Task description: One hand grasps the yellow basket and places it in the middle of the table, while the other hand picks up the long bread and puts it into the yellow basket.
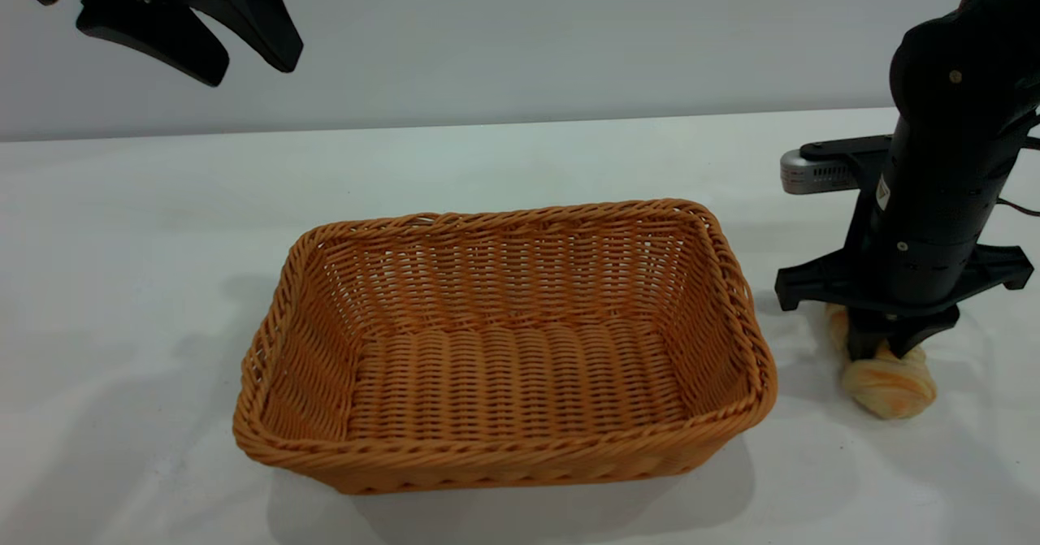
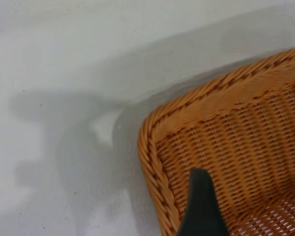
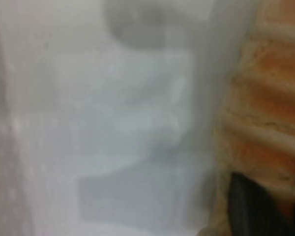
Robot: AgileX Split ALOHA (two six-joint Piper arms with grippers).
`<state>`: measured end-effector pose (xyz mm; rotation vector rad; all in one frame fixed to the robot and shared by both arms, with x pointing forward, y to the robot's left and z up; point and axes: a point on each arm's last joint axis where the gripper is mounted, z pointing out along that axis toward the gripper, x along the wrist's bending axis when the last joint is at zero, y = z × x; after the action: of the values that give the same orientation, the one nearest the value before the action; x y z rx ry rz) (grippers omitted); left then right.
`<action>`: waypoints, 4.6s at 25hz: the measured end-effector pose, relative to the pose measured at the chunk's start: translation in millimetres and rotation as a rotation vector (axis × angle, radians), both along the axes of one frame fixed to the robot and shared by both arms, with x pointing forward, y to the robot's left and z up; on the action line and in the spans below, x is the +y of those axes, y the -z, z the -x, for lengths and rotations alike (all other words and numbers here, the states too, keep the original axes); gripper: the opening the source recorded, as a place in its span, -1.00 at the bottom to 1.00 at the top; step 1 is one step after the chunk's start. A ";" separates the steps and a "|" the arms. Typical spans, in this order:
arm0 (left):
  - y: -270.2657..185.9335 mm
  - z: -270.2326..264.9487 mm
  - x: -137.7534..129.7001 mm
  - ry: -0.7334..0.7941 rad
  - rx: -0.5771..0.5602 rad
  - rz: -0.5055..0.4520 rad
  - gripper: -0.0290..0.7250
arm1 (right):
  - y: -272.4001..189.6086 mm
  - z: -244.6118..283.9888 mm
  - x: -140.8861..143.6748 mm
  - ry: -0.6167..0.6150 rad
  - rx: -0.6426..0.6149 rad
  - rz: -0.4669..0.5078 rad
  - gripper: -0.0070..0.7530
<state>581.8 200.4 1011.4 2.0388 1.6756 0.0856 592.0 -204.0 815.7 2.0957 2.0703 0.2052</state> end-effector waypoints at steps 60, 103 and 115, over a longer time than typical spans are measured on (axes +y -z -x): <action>-71.3 57.1 16.3 0.071 -0.169 -0.045 0.59 | -81.5 47.5 141.5 -0.534 -0.284 -0.094 0.53; -65.5 287.8 74.0 0.041 -0.446 -0.049 0.59 | -290.3 108.0 22.4 -0.304 -0.519 0.181 -0.10; -60.8 318.4 89.6 -0.037 -0.437 -0.110 0.59 | -360.4 198.3 -29.1 -0.340 -0.661 0.055 -0.10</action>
<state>263.4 290.0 1072.2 1.8915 1.4561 0.6030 393.7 -233.2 1176.2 1.3589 1.9419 0.7605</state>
